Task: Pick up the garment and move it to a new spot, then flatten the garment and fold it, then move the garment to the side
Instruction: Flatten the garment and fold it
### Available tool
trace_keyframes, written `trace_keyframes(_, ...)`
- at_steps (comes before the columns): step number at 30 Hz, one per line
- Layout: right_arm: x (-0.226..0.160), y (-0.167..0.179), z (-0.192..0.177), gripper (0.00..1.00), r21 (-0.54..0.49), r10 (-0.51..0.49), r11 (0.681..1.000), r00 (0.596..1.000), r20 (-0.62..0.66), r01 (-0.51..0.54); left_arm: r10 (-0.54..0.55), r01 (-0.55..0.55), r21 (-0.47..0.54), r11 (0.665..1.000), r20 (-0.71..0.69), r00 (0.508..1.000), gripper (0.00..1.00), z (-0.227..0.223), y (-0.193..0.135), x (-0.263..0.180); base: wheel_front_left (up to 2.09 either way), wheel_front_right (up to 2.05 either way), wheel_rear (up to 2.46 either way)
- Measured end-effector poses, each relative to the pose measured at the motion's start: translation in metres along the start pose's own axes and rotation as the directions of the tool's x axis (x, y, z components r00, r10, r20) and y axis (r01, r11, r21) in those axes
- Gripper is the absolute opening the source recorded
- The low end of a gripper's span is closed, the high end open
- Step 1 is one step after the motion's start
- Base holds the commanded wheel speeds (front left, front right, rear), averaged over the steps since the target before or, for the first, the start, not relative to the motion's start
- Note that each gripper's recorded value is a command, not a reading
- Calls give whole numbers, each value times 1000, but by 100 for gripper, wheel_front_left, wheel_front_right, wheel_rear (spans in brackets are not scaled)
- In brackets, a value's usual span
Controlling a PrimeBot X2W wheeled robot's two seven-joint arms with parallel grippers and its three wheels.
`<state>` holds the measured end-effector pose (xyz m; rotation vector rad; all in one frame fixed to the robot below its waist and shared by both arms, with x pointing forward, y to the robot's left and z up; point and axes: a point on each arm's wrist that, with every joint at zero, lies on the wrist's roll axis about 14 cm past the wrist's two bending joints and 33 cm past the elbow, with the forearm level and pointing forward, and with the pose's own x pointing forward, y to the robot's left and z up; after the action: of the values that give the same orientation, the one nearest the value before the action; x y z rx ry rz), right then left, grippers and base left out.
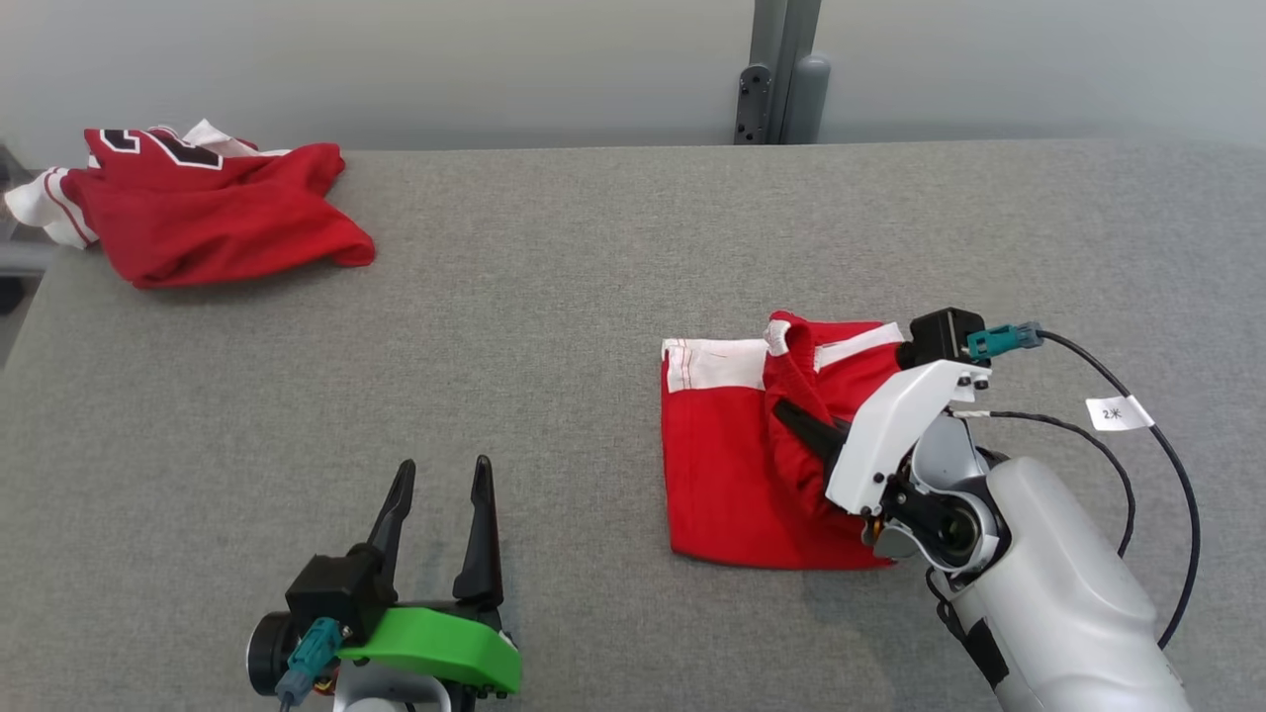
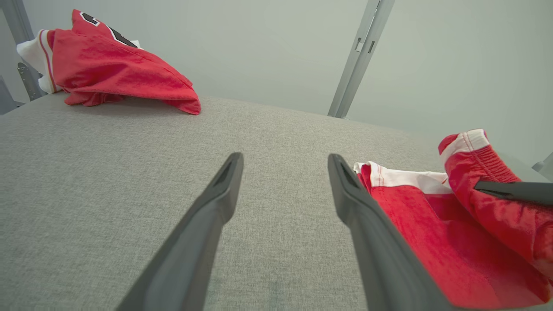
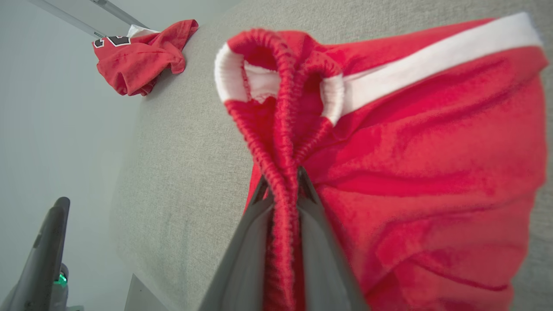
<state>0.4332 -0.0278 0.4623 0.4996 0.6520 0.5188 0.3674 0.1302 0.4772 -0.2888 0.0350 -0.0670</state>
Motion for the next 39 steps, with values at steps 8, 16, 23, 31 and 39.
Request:
trace_keyframes(8,28,11,-19,0,-21,23,999,997,-71,-25,33,-33,-15,999,-6,999,100,-2,8,-3,0,0,0)
trace_keyframes(16,46,23,-29,100,-29,53,998,994,-99,-56,64,-64,-20,998,-8,998,100,-2,16,-4,0,0,0)
trace_keyframes(23,49,46,-32,100,-11,127,992,987,-101,-129,67,-67,-20,998,-8,998,100,-2,16,-3,0,0,0)
trace_keyframes(31,41,50,20,100,-224,135,969,979,152,-99,46,-46,-12,999,6,999,100,3,10,3,0,0,0)
trace_keyframes(39,-9,9,87,100,-343,86,934,867,490,101,-16,16,11,1000,49,999,100,16,-8,16,0,0,0)
